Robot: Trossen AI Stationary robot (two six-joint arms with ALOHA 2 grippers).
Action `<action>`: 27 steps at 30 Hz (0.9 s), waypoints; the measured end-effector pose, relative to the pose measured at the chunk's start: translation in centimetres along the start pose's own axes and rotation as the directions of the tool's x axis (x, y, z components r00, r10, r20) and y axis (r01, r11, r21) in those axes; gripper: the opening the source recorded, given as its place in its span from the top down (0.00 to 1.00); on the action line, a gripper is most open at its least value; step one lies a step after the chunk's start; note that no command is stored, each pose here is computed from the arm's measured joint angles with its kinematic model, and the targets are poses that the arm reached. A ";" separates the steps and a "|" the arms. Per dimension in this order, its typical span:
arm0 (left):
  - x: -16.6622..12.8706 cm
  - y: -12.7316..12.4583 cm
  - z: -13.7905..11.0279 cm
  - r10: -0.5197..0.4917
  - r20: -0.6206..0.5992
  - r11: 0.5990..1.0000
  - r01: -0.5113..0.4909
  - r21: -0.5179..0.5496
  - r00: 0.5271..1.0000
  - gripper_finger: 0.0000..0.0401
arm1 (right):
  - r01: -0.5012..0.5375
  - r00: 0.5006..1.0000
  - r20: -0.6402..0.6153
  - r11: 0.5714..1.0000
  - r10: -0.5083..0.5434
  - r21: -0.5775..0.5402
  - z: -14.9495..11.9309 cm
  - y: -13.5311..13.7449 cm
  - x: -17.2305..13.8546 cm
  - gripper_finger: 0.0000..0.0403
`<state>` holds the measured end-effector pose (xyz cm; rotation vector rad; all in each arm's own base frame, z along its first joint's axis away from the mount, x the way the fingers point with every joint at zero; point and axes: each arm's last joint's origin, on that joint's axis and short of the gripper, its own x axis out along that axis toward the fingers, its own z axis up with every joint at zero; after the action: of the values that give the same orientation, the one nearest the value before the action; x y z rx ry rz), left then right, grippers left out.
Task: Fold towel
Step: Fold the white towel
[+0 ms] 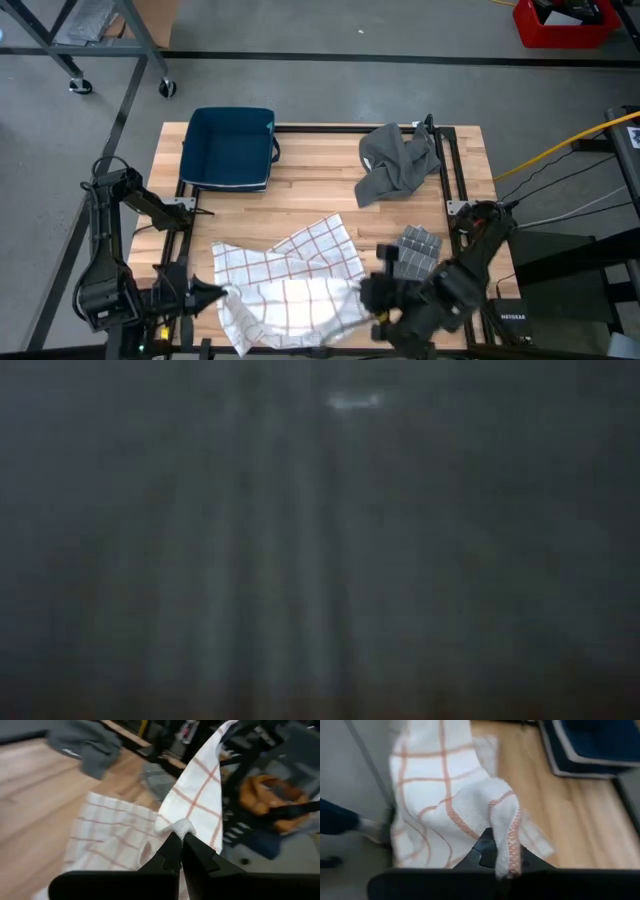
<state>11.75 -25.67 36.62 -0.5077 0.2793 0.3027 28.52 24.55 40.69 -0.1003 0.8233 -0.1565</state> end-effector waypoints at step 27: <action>1.1 5.3 6.6 0.180 -0.109 0.956 -0.148 0.254 0.978 1.00 | 0.185 0.952 -0.218 0.971 -0.216 -0.153 4.3 -13.4 7.4 1.00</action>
<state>12.18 -17.66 39.55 -0.2606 0.4818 0.3921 35.27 10.22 40.27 -0.2947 1.0587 -0.3112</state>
